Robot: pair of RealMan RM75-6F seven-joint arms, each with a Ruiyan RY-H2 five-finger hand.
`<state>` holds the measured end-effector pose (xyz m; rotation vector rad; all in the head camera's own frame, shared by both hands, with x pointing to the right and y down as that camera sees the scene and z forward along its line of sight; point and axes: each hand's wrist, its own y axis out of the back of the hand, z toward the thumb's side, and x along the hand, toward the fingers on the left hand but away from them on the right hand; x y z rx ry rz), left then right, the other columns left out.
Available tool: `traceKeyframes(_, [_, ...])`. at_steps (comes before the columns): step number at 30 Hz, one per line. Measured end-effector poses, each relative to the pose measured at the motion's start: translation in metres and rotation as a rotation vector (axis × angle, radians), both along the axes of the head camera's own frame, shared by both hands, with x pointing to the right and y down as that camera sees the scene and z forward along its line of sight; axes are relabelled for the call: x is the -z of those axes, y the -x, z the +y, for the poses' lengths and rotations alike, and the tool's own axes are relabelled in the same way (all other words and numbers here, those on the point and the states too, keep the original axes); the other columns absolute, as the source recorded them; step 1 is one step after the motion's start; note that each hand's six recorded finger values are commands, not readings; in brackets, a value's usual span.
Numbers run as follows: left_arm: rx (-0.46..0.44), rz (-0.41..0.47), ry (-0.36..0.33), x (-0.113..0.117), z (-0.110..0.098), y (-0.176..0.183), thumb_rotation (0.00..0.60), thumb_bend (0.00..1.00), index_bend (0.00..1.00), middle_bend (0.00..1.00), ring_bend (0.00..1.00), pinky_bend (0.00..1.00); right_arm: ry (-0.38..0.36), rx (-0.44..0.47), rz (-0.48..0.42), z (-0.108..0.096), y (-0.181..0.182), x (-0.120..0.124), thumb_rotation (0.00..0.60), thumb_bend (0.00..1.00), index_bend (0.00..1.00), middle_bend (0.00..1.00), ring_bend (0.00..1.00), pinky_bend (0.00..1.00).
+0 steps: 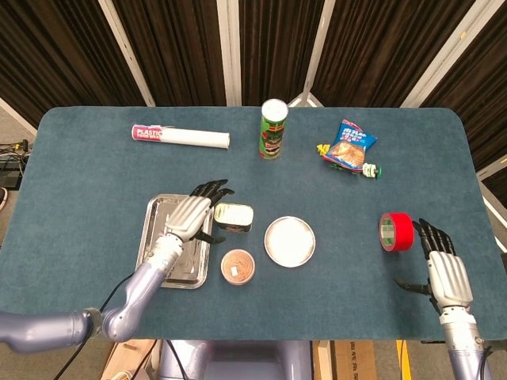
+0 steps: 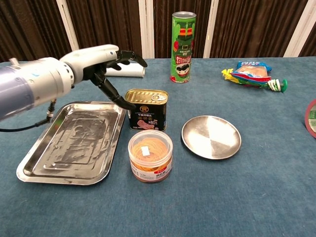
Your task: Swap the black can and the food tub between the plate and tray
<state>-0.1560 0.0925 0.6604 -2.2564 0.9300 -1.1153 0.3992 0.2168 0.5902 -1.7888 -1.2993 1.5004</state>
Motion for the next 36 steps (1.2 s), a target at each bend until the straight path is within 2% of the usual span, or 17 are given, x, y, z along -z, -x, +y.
traceKeyframes(7, [0.02,0.005,0.037,-0.025,-0.005,-0.003,0.6,0.02,0.16,0.01,0.0,0.06,0.009,-0.005,0.007,-0.001,-0.001,-0.003,0.6,0.0,0.0,0.0,0.0,0.0])
traceKeyframes(10, [0.018,-0.004,0.034,-0.033,-0.005,-0.005,0.6,0.05,0.16,0.04,0.0,0.09,0.006,-0.002,0.006,0.0,0.001,-0.003,0.6,0.0,0.0,0.0,0.0,0.0])
traceKeyframes(15, [0.023,-0.025,0.038,-0.048,-0.003,-0.007,0.6,0.26,0.18,0.12,0.06,0.2,0.01,-0.003,0.007,0.0,0.001,-0.004,0.6,0.0,0.0,0.0,0.0,0.0])
traceKeyframes(23, [0.023,-0.033,0.069,-0.068,0.004,-0.016,0.6,0.38,0.24,0.22,0.15,0.26,0.016,-0.005,0.008,0.0,0.0,-0.006,0.6,0.0,0.0,0.0,0.0,0.0])
traceKeyframes(28, [0.009,-0.008,0.074,-0.069,0.006,-0.024,0.6,0.49,0.35,0.36,0.24,0.3,0.018,-0.005,0.006,0.0,0.0,-0.007,0.6,0.0,0.0,0.0,0.0,0.0])
traceKeyframes(32, [-0.01,0.017,0.053,-0.067,0.006,-0.028,0.6,0.57,0.45,0.47,0.33,0.35,0.018,-0.005,0.004,0.0,0.0,-0.006,0.6,0.0,0.0,0.0,0.0,0.0])
traceKeyframes(36, [0.001,0.041,0.003,-0.063,0.002,-0.027,0.6,0.6,0.48,0.51,0.35,0.35,0.018,-0.005,0.0,-0.001,0.0,-0.006,0.6,0.0,0.0,0.0,0.01,0.0])
